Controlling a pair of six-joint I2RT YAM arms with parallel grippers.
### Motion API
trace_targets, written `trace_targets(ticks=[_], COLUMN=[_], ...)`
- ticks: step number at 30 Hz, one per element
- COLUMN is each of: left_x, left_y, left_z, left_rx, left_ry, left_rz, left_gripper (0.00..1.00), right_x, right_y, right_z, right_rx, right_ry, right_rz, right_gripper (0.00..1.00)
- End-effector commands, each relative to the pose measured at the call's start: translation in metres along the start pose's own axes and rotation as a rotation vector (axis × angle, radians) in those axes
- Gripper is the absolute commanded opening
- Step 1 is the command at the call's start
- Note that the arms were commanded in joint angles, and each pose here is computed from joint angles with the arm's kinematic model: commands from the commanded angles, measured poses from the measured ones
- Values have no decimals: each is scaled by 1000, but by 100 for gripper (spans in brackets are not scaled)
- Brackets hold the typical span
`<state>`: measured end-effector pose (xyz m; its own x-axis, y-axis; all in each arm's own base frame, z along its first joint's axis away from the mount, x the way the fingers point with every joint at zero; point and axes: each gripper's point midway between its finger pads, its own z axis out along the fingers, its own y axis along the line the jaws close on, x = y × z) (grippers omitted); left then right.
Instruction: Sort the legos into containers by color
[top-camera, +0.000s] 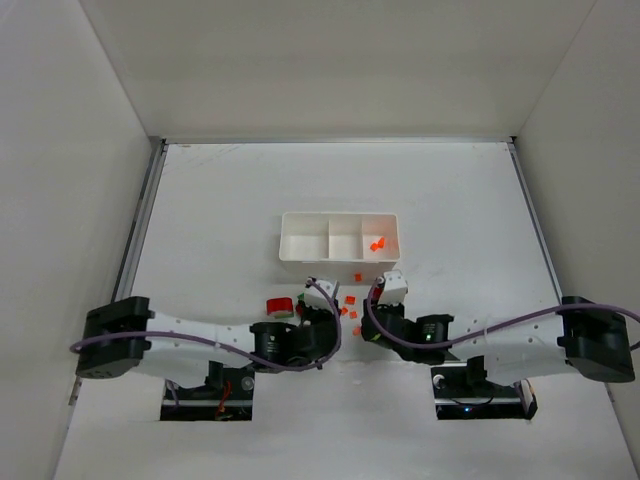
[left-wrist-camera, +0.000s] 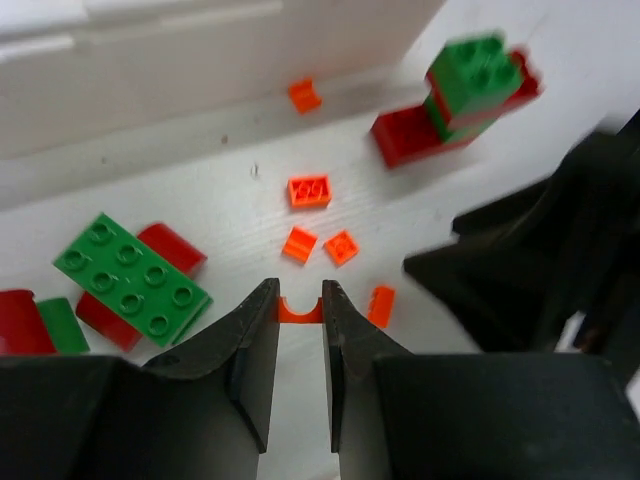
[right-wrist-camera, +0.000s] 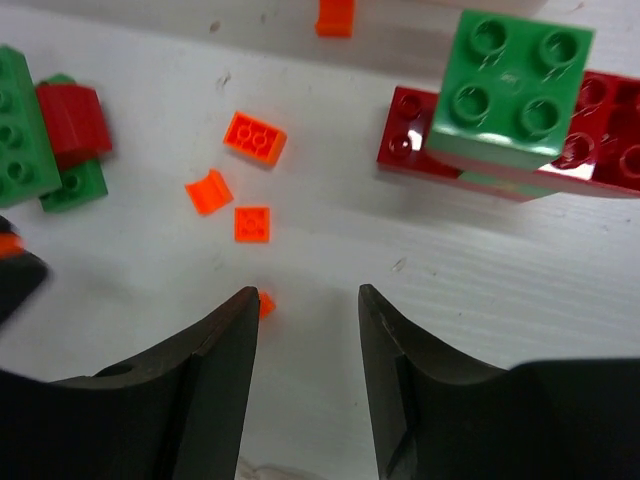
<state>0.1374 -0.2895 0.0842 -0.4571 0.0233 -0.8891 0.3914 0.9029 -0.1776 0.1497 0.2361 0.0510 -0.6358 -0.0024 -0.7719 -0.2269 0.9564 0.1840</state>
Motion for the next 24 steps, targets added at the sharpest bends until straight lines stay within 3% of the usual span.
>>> trace_targets(ticks=[1, 10, 24], left_x=[-32, -87, -119], left_y=[10, 22, 16], left_z=[-8, -10, -3], left_rx=[3, 15, 30], left_ry=[-60, -135, -182], left_rz=[-47, -108, -114], left_gripper=[15, 16, 17], right_x=[-4, 20, 26], right_y=[22, 43, 44], right_z=[-6, -2, 13], right_rx=[-49, -83, 31], right_ry=[-2, 73, 47], right_rz=[39, 50, 31], right_gripper=[52, 52, 33])
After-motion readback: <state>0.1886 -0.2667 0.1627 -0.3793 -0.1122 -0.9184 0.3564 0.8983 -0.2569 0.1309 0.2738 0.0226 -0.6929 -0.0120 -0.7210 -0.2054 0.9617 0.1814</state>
